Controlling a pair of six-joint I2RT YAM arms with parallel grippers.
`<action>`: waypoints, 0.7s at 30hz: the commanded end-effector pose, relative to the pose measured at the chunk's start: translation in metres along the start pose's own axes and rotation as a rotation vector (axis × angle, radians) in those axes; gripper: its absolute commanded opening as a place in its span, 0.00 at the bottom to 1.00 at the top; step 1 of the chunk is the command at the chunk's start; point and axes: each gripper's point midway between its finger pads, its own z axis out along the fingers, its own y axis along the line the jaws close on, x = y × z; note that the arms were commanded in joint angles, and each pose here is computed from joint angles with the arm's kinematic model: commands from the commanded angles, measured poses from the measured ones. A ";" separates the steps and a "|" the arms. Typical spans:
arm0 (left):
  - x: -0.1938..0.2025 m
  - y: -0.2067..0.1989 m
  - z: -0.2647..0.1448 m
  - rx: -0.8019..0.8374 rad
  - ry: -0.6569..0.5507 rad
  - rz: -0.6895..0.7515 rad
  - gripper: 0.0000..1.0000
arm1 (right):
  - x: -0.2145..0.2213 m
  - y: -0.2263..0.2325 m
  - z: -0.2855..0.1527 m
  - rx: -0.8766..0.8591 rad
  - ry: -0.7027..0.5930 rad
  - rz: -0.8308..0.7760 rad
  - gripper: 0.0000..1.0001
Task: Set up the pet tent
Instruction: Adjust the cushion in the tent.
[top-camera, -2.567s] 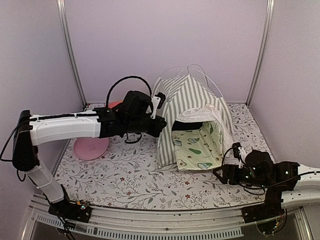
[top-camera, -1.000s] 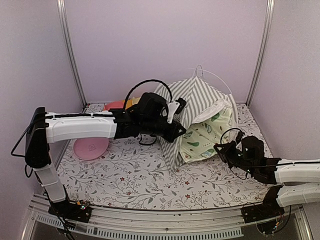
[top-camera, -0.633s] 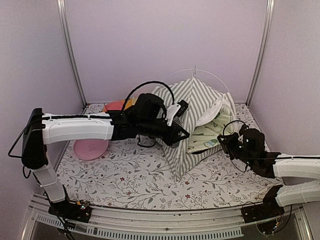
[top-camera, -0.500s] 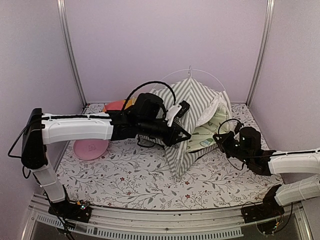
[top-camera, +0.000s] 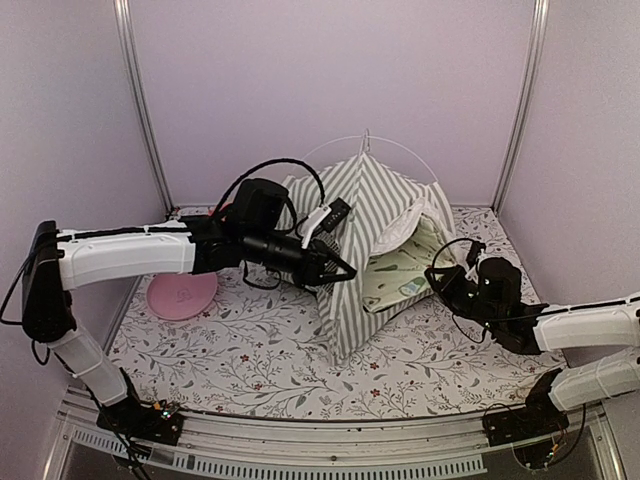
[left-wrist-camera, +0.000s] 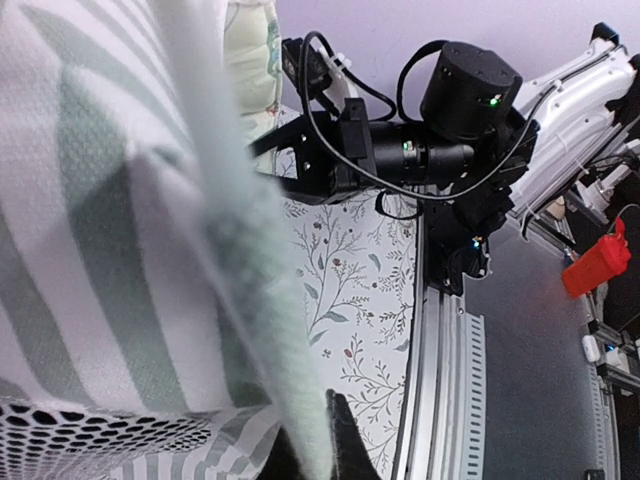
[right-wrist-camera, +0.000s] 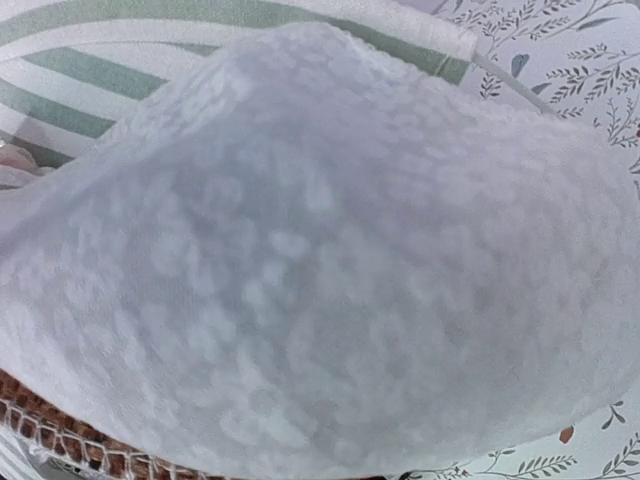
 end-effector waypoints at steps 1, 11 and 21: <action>0.022 -0.021 -0.009 0.109 0.079 0.017 0.00 | -0.020 0.038 -0.011 -0.129 -0.064 -0.034 0.00; 0.027 -0.029 -0.007 0.223 0.102 0.023 0.00 | 0.035 0.067 0.027 -0.204 0.046 -0.160 0.00; -0.012 0.014 -0.057 -0.226 -0.063 -0.023 0.46 | 0.069 0.014 0.030 -0.084 0.158 -0.124 0.00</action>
